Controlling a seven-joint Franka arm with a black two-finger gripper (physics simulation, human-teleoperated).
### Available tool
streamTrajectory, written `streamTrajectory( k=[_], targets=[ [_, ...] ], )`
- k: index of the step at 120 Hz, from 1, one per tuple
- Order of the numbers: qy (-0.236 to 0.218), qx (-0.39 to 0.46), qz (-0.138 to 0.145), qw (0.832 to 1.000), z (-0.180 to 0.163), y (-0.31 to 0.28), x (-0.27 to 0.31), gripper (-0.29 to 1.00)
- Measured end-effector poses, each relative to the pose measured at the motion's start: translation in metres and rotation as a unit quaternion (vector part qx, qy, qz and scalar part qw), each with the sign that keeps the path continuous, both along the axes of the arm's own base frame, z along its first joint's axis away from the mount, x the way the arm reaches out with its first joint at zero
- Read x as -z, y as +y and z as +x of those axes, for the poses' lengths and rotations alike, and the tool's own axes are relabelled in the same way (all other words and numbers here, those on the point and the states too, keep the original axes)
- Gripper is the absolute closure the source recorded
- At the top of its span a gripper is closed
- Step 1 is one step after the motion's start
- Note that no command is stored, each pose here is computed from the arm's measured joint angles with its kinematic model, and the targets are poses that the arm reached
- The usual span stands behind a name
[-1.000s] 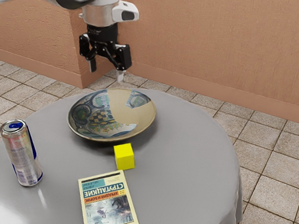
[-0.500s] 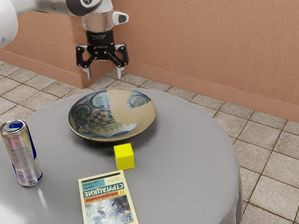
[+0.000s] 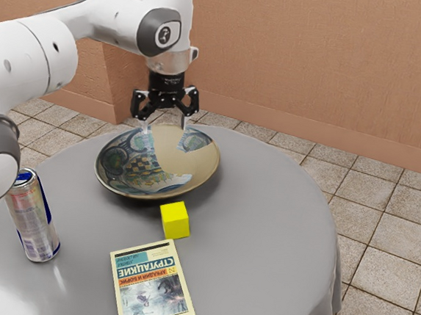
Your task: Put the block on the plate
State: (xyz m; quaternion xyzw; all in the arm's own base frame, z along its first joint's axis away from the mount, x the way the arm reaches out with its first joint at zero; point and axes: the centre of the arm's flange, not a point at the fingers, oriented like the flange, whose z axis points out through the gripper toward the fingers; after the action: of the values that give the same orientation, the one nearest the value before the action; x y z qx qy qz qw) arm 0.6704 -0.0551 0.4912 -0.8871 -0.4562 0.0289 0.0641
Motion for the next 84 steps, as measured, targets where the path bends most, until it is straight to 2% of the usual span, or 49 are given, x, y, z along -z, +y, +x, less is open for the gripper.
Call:
streamTrajectory(
  k=[17, 45, 84],
  targets=[
    [-0.004, -0.033, -0.004, 0.999, 0.008, -0.017, 0.03, 0.0],
    [0.01, -0.064, -0.01, 0.998, -0.003, -0.028, 0.08, 0.0],
    [0.008, -0.046, -0.007, 0.999, -0.03, -0.023, 0.113, 0.0]
  ],
)
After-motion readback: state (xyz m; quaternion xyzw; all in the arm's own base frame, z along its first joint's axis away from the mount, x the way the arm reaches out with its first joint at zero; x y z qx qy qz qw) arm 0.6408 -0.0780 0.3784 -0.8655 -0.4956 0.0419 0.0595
